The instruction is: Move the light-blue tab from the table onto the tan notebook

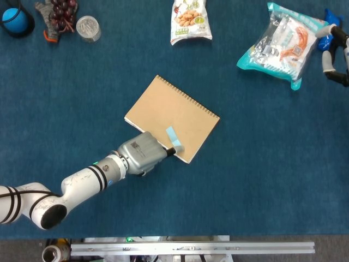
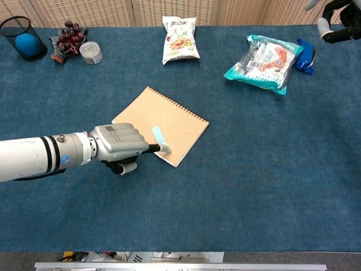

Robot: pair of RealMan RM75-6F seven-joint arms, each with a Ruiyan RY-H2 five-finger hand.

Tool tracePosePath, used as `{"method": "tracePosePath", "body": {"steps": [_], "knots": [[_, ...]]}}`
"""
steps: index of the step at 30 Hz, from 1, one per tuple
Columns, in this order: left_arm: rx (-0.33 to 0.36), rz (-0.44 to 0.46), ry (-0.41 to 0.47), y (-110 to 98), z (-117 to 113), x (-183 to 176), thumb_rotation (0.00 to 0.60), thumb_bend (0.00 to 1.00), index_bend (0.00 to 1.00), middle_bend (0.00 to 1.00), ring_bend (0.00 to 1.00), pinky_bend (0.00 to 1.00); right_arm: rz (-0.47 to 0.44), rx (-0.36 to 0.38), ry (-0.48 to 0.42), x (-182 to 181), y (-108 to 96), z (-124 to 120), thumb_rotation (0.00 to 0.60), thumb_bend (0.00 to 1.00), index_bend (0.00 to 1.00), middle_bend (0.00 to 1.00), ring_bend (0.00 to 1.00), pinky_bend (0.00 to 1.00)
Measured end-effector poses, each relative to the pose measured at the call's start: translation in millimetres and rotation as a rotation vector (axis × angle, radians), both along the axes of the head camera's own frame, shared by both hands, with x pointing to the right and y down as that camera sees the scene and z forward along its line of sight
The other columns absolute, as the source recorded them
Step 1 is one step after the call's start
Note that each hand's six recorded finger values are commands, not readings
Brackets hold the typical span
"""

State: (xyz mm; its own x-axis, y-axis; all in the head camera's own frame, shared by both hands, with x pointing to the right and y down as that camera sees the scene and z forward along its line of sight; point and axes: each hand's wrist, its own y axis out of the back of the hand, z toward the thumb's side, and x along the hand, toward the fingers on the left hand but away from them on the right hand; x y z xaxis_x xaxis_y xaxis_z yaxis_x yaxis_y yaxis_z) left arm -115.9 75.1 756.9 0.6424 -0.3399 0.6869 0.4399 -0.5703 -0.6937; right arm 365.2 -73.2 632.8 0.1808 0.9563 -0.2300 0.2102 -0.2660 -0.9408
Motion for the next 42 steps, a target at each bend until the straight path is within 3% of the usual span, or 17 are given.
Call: {"method": "tracePosePath", "body": {"steps": [42], "knots": [[-0.002, -0.003, -0.007, -0.2, 2.2, 4.1, 0.600, 0.54, 0.05, 0.89, 0.99, 0.95, 0.012, 0.002, 0.005, 6.3, 0.7, -2.6, 0.600, 0.51, 0.36, 0.73, 0.92, 0.96]]}}
